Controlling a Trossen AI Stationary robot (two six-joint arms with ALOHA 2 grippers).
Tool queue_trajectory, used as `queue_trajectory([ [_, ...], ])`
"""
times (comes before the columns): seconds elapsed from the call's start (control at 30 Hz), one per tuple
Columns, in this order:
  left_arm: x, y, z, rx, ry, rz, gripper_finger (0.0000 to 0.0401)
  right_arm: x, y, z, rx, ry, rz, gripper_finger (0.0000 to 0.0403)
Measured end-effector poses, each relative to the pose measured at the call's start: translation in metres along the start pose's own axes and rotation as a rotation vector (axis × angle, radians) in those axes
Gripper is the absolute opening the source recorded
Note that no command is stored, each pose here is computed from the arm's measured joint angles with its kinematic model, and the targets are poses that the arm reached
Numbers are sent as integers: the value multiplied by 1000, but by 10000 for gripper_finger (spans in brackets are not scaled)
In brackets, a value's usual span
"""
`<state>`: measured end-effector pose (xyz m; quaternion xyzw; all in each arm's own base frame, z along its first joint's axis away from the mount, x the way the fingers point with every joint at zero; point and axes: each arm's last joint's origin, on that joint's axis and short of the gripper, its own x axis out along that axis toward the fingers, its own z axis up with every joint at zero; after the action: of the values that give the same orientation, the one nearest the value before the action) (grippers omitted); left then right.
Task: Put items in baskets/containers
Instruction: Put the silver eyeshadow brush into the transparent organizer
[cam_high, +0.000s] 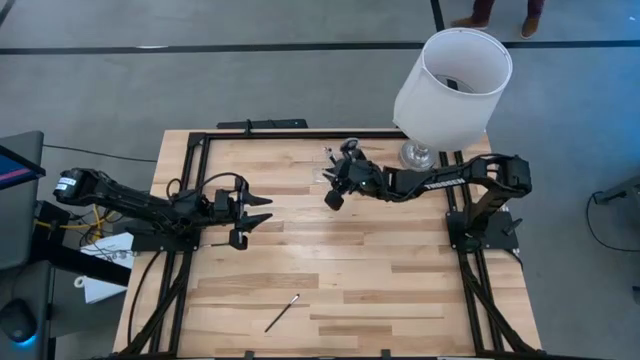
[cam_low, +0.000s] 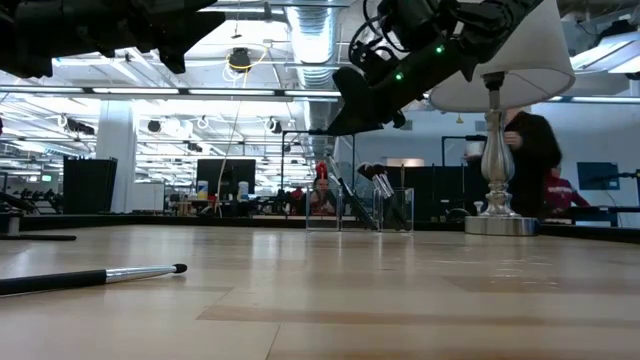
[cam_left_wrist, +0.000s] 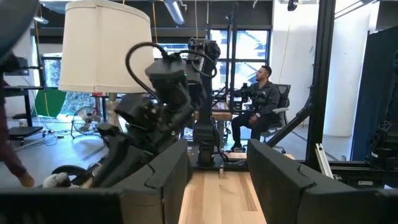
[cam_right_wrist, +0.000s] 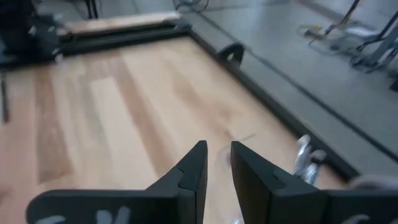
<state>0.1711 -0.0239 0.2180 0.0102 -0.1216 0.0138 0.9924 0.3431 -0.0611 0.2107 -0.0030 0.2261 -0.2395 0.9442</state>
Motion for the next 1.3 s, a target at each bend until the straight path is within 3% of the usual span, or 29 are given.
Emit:
queue_trajectory([
  [0.17,0,0,0,0,0,0,163,0,5,-5,44,49,73,63],
  [0.3,0,0,0,0,0,0,163,13,10,-17,40,80,177,63],
  [0.4,0,0,0,0,0,0,163,26,6,-22,43,89,188,63],
  [0.5,0,0,0,1,3,0,163,41,-4,-24,3,78,128,63],
  [0.67,0,1,-1,3,8,6,163,56,-25,-9,-44,-16,-116,63],
  [0.77,0,1,-1,3,8,9,163,58,-35,-1,-77,-43,-201,63],
  [0.93,0,1,-1,3,9,8,163,56,-37,9,-76,-71,-191,63],
  [1.3,0,1,-1,0,9,8,163,53,-20,5,-128,-38,-145,63],
])
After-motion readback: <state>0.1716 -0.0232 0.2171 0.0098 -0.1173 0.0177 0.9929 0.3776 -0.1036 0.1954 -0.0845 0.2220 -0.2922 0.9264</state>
